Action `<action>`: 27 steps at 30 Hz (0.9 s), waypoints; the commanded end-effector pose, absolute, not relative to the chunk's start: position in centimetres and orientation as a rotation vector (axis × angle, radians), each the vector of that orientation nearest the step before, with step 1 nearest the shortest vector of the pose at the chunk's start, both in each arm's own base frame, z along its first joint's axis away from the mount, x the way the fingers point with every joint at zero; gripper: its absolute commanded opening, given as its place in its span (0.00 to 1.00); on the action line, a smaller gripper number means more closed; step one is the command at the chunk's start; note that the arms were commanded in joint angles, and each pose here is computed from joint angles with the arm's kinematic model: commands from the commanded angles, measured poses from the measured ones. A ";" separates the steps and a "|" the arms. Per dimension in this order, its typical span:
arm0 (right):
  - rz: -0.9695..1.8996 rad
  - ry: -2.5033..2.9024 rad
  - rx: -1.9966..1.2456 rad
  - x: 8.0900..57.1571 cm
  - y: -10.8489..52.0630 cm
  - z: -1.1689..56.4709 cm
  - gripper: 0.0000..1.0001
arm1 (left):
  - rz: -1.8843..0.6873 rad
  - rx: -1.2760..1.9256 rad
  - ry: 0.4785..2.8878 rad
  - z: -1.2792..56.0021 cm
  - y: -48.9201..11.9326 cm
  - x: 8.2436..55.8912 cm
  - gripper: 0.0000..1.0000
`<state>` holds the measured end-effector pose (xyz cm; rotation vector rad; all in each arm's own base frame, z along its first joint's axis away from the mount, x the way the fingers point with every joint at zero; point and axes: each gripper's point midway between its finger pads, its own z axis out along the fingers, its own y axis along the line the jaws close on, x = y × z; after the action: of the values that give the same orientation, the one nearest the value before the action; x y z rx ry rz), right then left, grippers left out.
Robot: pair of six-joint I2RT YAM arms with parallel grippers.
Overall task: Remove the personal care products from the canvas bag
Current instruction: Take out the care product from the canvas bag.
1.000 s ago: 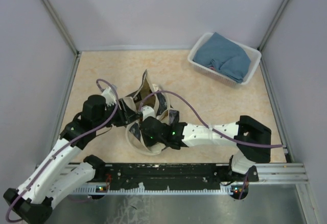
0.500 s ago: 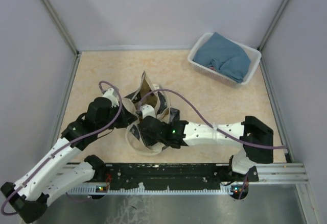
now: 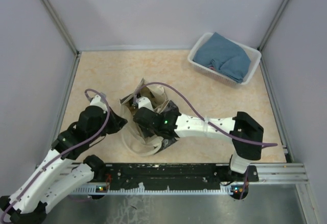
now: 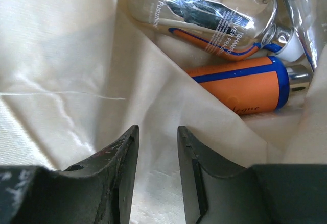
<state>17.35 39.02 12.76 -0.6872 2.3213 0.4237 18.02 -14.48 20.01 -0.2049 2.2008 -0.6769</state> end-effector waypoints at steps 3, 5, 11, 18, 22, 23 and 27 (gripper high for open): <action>0.221 2.380 -0.670 19.5 35.3 10.6 0.37 | -0.545 -0.287 2.285 18.1 -11.4 15.9 0.00; 0.244 2.317 -0.666 20.5 36.1 12.4 0.37 | -0.532 -0.312 2.271 18.3 -10.9 15.8 0.00; 0.324 2.257 -0.560 25.1 37.8 14.5 0.51 | -0.543 -0.314 2.276 18.0 -11.1 15.8 0.00; 0.467 2.278 -0.464 28.7 40.3 13.2 0.82 | -0.594 -0.253 2.288 18.1 -13.1 16.9 0.00; 0.461 2.312 -0.465 30.1 41.6 11.5 0.92 | -0.605 -0.220 2.293 18.4 -13.9 17.5 0.00; 0.465 2.324 -0.452 30.4 41.8 11.1 0.92 | -0.607 -0.214 2.292 18.5 -14.0 17.6 0.00; 0.513 2.358 -0.357 31.3 42.4 9.8 0.93 | -0.614 -0.200 2.312 18.0 -14.4 17.6 0.00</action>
<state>29.46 41.18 10.42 -0.4526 2.3476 0.4411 18.51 -14.08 19.12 -0.2548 2.2388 -0.6144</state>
